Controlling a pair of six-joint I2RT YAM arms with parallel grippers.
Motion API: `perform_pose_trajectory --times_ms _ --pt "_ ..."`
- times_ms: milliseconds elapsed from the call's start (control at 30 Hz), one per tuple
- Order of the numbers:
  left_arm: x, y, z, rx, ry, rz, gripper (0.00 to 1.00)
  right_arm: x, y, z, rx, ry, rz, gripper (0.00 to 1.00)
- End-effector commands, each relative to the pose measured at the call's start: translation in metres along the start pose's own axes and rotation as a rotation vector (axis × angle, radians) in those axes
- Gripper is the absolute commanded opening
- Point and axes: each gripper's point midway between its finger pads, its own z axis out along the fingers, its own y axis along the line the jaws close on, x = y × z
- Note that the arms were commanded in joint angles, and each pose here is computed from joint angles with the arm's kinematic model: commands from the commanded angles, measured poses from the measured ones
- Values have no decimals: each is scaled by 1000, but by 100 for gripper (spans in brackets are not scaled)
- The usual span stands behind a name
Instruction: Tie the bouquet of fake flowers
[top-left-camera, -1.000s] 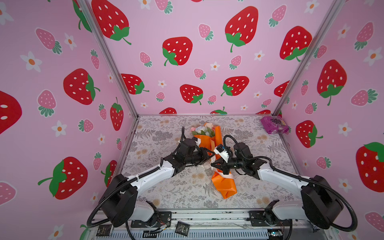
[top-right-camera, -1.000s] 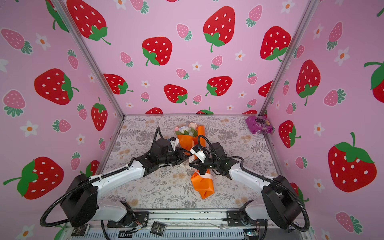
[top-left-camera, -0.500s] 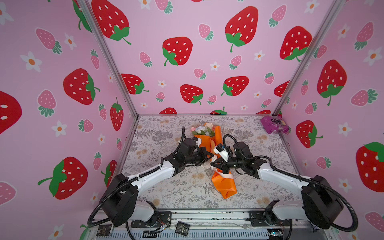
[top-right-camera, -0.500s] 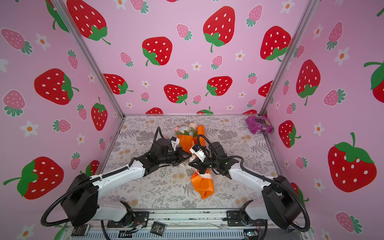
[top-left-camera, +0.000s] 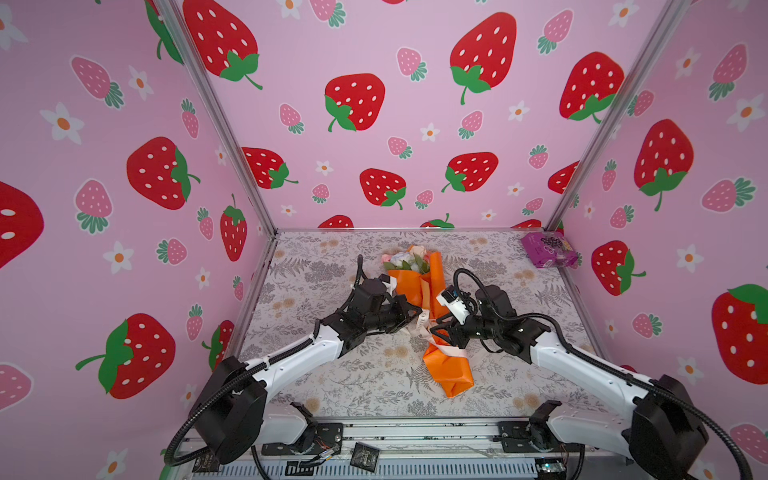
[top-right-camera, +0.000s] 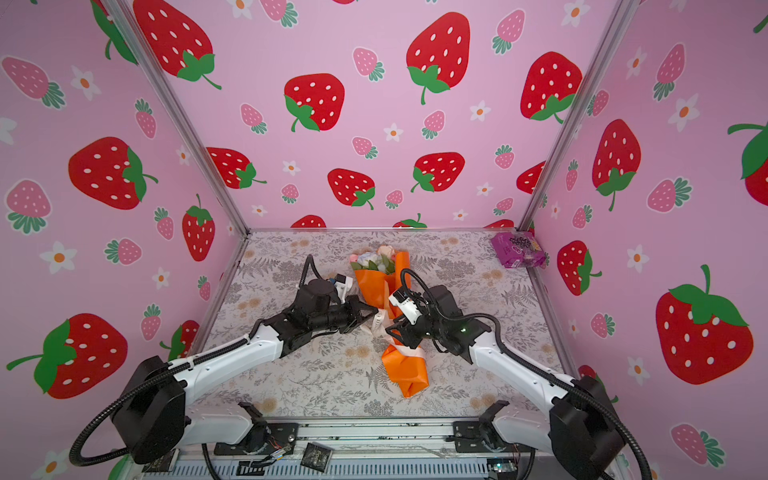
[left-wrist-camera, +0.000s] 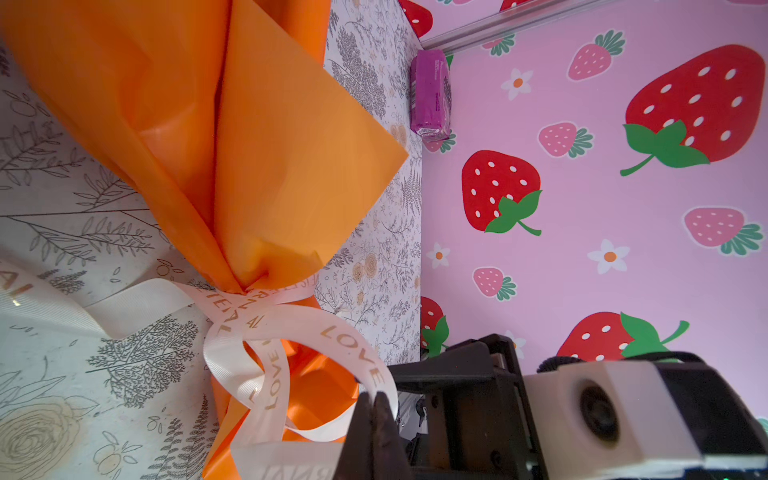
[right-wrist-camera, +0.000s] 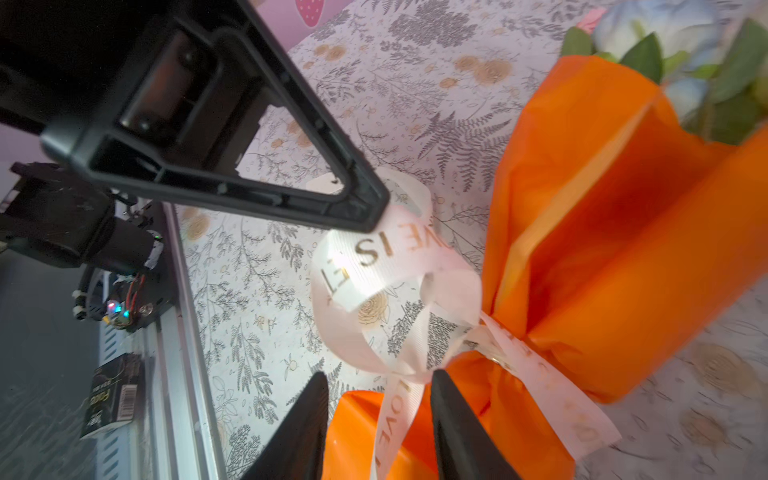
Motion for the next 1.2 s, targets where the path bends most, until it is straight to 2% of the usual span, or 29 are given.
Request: perform_pose_trajectory --times_ms 0,167,267,400,467,600,767,967,1167 --pt "-2 4 -1 -9 -9 -10 0 22 -18 -15 142 103 -46 40" --pt "-1 4 1 -3 -2 -13 0 19 -13 -23 145 109 -182 33" --pt "-2 3 1 2 -4 -11 0 28 -6 -19 112 194 -255 33" --pt "-3 3 0 0 -6 -11 0 62 8 -13 55 373 -491 37" --pt "-3 3 1 1 -5 -12 0 63 2 -10 91 374 -541 38" --pt "-2 3 0 2 -1 -10 0 56 -1 -5 118 342 -595 42" --pt "-2 7 0 -4 -5 -17 0 75 7 -2 30 398 -641 40" --pt "-2 7 -1 -4 -7 -19 0 77 17 -3 -34 387 -656 40" --pt "-2 8 -1 -7 -6 -20 0 84 11 2 -20 436 -648 39"
